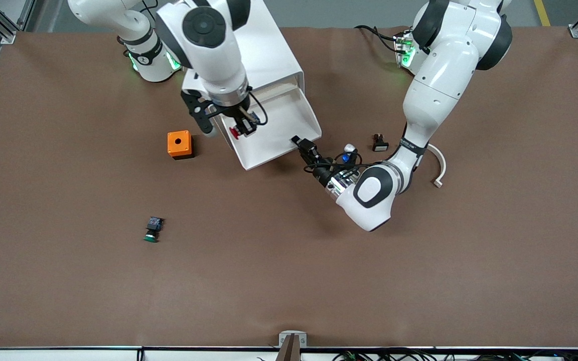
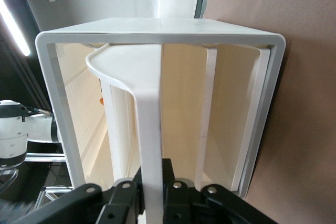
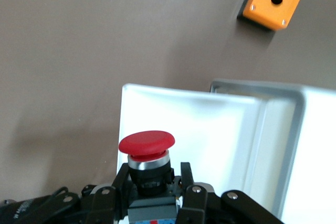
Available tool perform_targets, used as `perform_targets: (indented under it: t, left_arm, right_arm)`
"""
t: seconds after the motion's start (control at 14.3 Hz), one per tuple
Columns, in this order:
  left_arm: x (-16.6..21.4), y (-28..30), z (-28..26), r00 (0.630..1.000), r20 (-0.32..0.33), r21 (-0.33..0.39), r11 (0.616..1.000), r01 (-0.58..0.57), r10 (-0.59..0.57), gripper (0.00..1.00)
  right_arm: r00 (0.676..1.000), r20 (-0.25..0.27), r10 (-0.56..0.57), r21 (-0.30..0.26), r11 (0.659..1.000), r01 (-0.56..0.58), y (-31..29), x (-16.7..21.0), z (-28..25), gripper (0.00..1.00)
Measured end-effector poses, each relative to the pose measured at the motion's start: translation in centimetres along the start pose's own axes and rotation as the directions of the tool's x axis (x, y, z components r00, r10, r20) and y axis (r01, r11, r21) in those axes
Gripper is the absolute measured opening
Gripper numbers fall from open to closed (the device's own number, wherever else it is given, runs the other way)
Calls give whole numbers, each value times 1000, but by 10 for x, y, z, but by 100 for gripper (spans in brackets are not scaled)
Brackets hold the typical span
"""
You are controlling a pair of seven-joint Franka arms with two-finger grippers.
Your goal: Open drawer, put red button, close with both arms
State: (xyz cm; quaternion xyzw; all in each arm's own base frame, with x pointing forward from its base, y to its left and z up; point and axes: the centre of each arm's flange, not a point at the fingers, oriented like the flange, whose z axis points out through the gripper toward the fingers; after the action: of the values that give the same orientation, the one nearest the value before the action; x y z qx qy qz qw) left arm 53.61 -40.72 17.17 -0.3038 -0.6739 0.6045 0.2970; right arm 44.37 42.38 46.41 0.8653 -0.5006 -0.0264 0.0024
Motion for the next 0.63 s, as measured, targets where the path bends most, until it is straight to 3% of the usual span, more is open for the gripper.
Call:
perform_targets:
  t: [0.21, 0.42, 0.63]
  left_arm:
    - [-1, -1, -4, 1000, 6, -2, 1000, -5, 5, 18]
    - [-2, -6, -12, 995, 17, -9, 995, -100, 100, 50]
    - [-2, -11, -32, 953, 38, -27, 953, -301, 301, 78]
  right_arm:
    - [999, -10, 48, 16, 999, -48, -1, -42, 24, 41]
    - [997, -33, 73, 26, 997, -72, -1, -72, 54, 41]
    - [995, -34, 95, 35, 995, -93, -4, -93, 82, 41]
